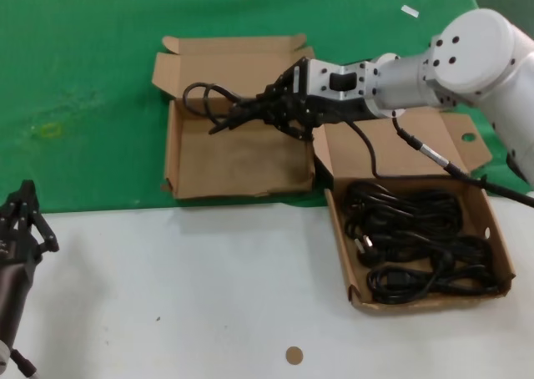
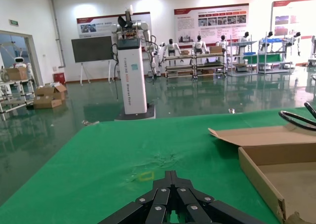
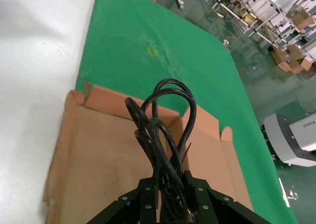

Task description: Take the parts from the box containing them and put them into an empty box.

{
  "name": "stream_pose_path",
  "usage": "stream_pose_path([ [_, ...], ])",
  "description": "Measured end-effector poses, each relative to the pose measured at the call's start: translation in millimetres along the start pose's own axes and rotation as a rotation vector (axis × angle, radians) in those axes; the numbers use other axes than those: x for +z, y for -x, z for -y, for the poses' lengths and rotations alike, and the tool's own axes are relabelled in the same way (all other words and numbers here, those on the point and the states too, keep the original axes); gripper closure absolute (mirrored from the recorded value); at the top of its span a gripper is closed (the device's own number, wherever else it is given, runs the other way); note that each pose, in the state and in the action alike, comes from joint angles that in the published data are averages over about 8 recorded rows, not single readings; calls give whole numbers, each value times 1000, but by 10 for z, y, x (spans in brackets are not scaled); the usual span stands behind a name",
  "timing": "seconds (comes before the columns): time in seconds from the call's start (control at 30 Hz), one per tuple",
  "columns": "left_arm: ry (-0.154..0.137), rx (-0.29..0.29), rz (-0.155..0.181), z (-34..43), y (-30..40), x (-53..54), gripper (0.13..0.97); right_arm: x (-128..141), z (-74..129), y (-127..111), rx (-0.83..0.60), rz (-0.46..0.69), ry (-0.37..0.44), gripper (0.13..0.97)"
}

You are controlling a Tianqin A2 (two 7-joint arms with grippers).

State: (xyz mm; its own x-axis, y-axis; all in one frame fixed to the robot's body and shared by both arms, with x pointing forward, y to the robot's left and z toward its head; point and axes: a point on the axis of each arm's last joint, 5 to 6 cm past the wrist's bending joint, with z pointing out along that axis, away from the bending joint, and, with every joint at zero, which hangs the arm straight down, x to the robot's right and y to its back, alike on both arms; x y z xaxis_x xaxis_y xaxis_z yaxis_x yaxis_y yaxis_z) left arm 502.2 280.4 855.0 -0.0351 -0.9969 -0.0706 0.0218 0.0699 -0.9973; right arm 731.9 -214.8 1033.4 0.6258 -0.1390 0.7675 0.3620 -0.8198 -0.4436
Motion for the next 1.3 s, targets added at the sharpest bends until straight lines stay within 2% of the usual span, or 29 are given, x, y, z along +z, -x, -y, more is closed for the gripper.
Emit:
stream_pose_path([
  [0.1,0,0,0,0,0,0,953,31,-19,-13,1,-7,7,869],
  [0.4,0,0,0,0,0,0,953,79,-33,-33,7,-29,10,793],
  [0.77,0,0,0,0,0,0,943,93,-38,5,20,-42,1,594],
  [0.97,0,0,0,0,0,0,924,131,-62,174,73,-78,-32,436],
  [1.1,0,0,0,0,0,0,887,153,-84,325,122,-113,-59,436],
  [1.2,0,0,0,0,0,0,868,163,-103,445,163,-141,-79,371],
  [1.3,0,0,0,0,0,0,813,165,-123,566,206,-169,-97,306],
])
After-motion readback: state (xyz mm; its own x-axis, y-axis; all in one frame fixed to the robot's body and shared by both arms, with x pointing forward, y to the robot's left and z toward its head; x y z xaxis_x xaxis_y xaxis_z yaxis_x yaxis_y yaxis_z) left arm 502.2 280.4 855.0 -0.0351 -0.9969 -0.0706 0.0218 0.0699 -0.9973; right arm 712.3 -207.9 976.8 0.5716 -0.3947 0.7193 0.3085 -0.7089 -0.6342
